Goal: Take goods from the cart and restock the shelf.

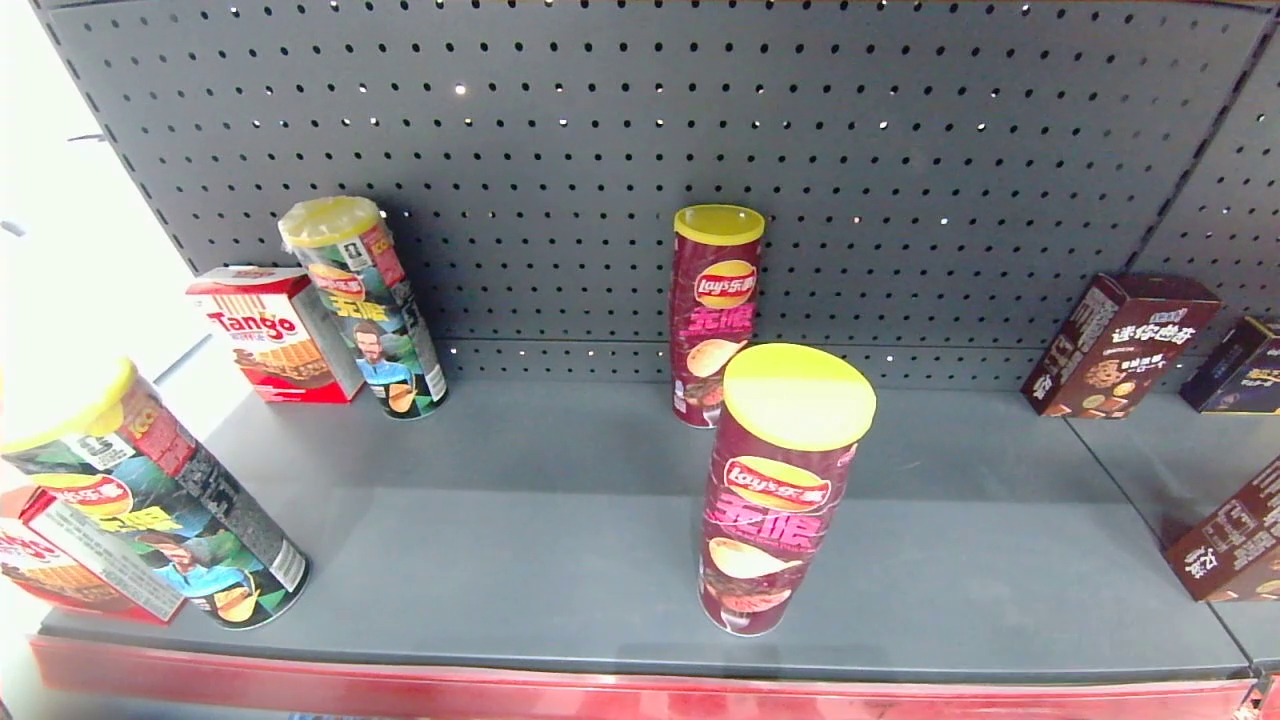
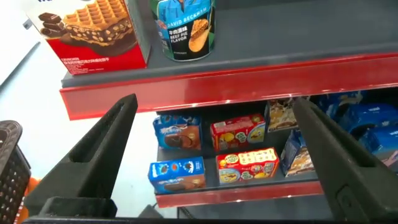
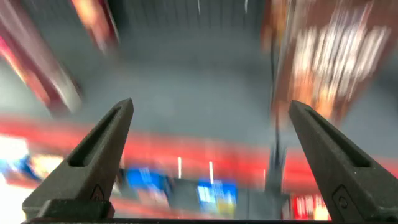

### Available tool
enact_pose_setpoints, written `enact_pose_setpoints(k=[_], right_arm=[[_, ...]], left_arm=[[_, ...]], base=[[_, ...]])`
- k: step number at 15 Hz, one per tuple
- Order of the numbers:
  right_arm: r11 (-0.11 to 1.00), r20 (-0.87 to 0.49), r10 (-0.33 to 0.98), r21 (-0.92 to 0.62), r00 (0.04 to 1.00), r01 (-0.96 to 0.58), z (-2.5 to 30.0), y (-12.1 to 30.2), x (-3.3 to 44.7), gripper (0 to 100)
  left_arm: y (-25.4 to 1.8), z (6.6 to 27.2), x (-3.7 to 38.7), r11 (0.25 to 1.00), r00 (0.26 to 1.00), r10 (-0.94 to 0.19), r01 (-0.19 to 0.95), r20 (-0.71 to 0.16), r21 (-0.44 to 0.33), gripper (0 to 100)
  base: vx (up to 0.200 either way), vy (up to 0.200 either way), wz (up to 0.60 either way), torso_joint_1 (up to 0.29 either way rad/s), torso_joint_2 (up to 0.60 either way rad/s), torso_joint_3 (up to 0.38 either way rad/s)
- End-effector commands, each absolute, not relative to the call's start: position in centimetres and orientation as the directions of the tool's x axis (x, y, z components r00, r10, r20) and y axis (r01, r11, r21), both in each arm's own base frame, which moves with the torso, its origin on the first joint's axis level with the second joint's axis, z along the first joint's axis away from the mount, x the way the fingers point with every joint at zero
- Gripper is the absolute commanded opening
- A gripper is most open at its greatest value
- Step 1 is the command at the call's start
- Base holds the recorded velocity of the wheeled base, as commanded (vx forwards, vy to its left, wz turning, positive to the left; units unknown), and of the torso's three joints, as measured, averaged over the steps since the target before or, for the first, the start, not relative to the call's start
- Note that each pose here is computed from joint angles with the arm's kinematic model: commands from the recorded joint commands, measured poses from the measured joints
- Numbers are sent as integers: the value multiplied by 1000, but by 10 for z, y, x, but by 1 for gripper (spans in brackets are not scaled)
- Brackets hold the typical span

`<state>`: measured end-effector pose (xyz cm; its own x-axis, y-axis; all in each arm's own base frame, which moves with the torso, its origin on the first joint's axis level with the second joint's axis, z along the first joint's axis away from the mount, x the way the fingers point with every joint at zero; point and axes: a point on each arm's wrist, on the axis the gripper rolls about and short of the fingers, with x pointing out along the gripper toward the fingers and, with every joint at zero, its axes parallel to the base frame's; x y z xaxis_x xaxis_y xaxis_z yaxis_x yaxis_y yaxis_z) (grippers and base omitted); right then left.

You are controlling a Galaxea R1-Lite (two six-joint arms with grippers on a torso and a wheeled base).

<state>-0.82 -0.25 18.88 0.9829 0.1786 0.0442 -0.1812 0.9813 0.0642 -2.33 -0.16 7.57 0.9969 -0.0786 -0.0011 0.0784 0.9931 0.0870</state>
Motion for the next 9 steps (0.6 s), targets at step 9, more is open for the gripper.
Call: enact_pose_setpoints(k=[9], right_arm=[[850, -172, 488, -127, 855, -511, 260, 79, 141, 100]], left_arm=[[-2, 76, -23, 993, 997, -78, 78, -3, 84, 100]], base=[[0, 0, 0, 0, 0, 0]])
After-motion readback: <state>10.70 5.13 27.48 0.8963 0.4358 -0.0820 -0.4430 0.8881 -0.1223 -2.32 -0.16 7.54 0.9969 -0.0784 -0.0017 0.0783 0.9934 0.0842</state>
